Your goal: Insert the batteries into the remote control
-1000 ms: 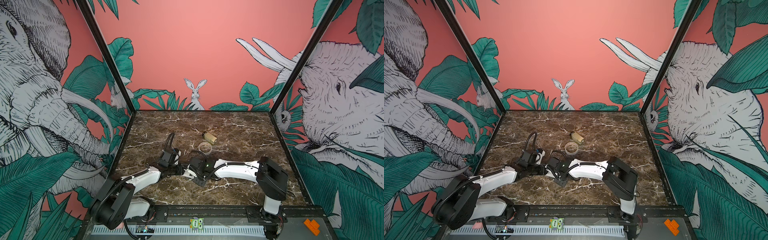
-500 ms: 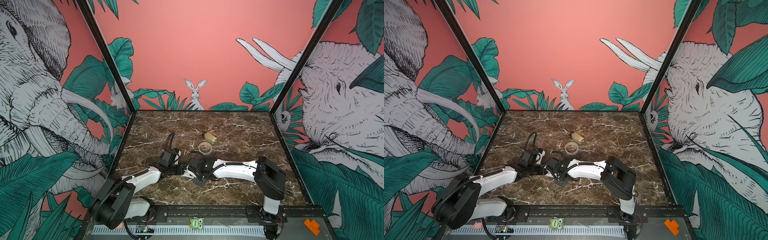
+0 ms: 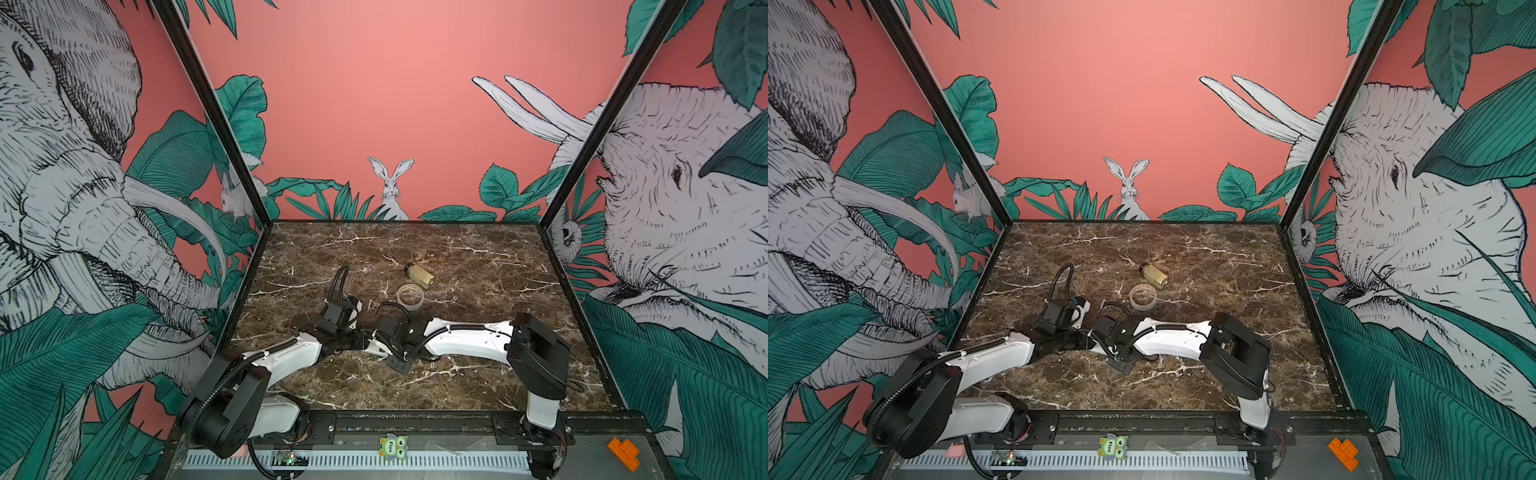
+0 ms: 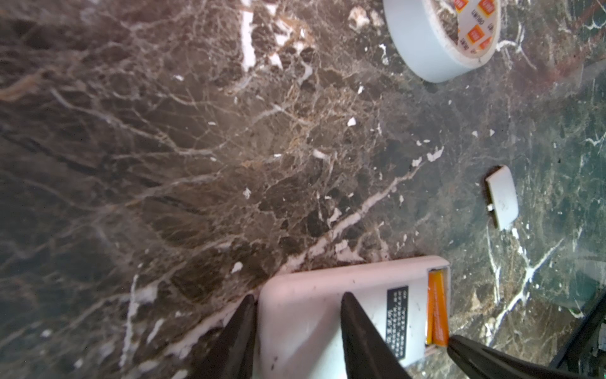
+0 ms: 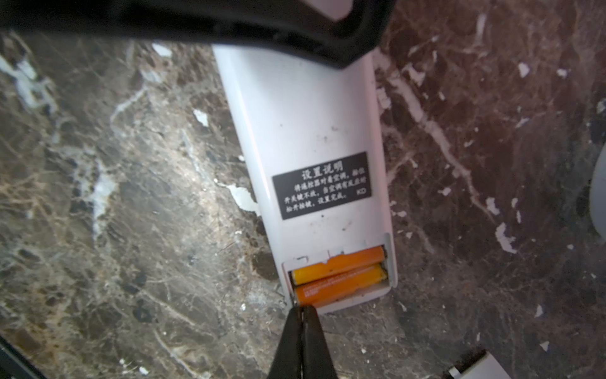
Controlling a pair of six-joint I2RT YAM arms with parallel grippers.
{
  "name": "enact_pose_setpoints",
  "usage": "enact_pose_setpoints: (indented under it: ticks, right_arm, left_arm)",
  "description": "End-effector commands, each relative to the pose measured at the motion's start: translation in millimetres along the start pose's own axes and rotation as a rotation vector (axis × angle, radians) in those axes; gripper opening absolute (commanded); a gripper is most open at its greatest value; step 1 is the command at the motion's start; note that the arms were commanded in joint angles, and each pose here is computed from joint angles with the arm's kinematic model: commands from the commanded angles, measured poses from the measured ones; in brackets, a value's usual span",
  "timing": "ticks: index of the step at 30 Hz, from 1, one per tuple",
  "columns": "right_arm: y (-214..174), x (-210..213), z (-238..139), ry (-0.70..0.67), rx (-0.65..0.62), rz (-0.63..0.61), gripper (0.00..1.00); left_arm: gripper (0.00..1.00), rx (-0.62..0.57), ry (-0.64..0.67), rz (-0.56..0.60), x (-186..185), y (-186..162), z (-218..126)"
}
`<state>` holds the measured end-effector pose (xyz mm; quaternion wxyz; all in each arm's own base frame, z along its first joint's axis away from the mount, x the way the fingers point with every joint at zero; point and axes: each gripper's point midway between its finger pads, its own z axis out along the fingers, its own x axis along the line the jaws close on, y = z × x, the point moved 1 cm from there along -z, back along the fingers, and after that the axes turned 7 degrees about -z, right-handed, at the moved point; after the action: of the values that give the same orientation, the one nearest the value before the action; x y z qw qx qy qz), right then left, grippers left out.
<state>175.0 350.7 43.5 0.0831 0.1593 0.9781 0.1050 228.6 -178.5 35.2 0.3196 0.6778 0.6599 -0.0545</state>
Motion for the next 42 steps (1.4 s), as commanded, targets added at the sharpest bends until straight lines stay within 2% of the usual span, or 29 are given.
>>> enact_pose_setpoints:
  ticks: [1, 9, 15, 28, 42]
  right_arm:
    - [-20.6, -3.5, 24.2, -0.019, 0.097, 0.002, 0.03]
    - [-12.4, -3.9, 10.7, -0.011, 0.057, 0.01, 0.04]
    - [-8.0, -7.6, 0.6, -0.014, 0.027, 0.026, 0.12]
    - [6.8, -11.0, -20.5, 0.062, -0.08, 0.1, 0.11]
    - [7.4, -16.4, -6.0, 0.053, -0.068, 0.107, 0.1]
  left_arm:
    - [0.43, 0.108, 0.065, -0.024, 21.7, -32.9, 4.9]
    - [0.43, 0.109, 0.065, -0.024, 21.8, -33.2, 5.2]
    - [0.43, 0.108, 0.068, -0.026, 22.2, -32.6, 5.7]
    - [0.43, 0.105, 0.062, -0.028, 23.1, -33.3, 6.3]
    - [0.43, 0.103, 0.057, -0.03, 23.0, -34.1, 6.3]
